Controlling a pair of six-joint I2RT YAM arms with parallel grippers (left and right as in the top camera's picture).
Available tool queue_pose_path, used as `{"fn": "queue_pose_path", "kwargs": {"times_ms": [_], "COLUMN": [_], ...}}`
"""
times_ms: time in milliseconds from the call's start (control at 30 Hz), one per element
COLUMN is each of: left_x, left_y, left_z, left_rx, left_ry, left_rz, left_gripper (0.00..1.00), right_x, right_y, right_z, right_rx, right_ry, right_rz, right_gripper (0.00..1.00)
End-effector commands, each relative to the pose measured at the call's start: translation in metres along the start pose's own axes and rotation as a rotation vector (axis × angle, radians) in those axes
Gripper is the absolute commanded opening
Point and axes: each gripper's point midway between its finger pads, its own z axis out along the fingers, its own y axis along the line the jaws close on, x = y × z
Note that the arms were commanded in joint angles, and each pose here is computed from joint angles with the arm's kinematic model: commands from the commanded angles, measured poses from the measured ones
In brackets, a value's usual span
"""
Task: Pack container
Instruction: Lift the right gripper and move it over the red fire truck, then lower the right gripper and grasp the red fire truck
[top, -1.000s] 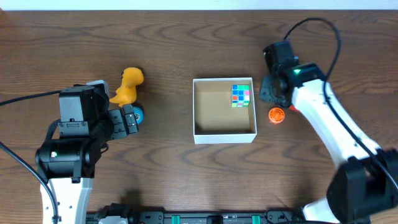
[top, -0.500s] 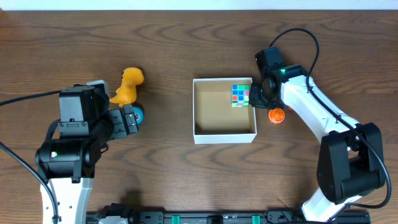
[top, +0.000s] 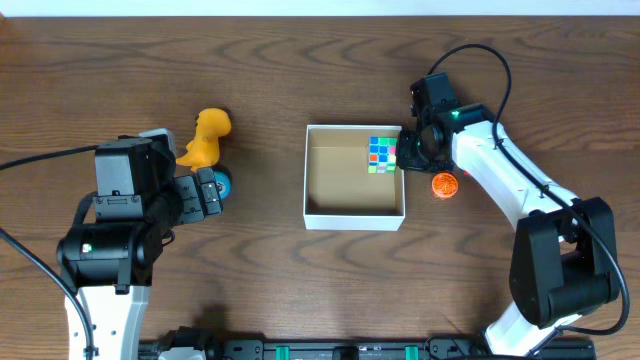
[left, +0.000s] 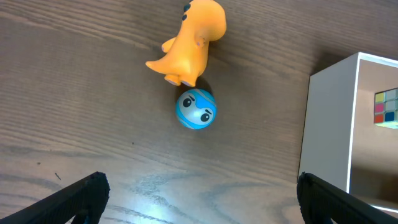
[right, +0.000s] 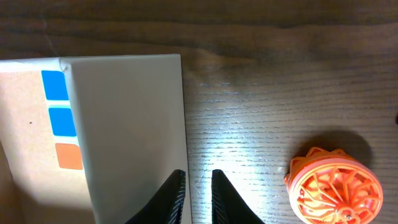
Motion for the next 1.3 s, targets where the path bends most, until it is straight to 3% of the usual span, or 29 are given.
{"fn": "queue_pose_path", "kwargs": {"times_ms": [0,133,200,333,367,467,533,633,700,867,1267], "left_x": [-0.005,-0.005,-0.005,-0.005,-0.005,-0.005,-0.005,-0.005,-0.005,-0.005,-0.005], "left_y": [0.0,0.0,0.0,0.0,0.0,0.0,0.0,0.0,0.0,0.0,0.0], "left_z": [-0.004,-0.004,-0.004,-0.004,-0.004,-0.004,-0.004,-0.004,-0.004,-0.004,-0.003], "left_rx": [-0.007,-0.007,-0.007,-0.007,-0.007,-0.007,-0.007,-0.007,-0.007,-0.007,-0.007], "left_ry": [-0.015,-0.015,-0.015,-0.015,-0.015,-0.015,-0.015,-0.015,-0.015,-0.015,-0.012], "left_rz": [0.009,0.009,0.009,0.009,0.009,0.009,0.009,0.009,0.009,0.009,0.009], "left_gripper": [0.98,0.98,0.98,0.98,0.98,0.98,0.98,0.98,0.98,0.98,0.98], "right_x": [-0.005,-0.021,-0.035,-0.066,-0.074,-0.089,-0.093,-0.092,-0.09,-0.085,-0.069], "right_y": [-0.008,-0.027,-0.036,-0.043,-0.044,-0.055,-0.073,-0.105,-0.123,-0.148,-0.155], "right_z": [0.0,-0.017,-0.042,-0.095,-0.108,-0.129,-0.134,-0.128,-0.121,-0.09,-0.016], "right_rx": [0.043,0.155,0.218,0.248,0.24,0.231,0.228,0.252,0.27,0.294,0.303], "right_ry": [-0.023,-0.11,-0.179,-0.304,-0.341,-0.401,-0.414,-0.39,-0.359,-0.254,-0.063], "right_rz": [0.013,0.029,0.038,0.005,0.001,0.067,0.201,0.357,0.397,0.418,0.393], "right_gripper": [0.2,0.31,0.43,0.77,0.8,0.78,0.78,0.9,0.92,0.99,0.99]}}
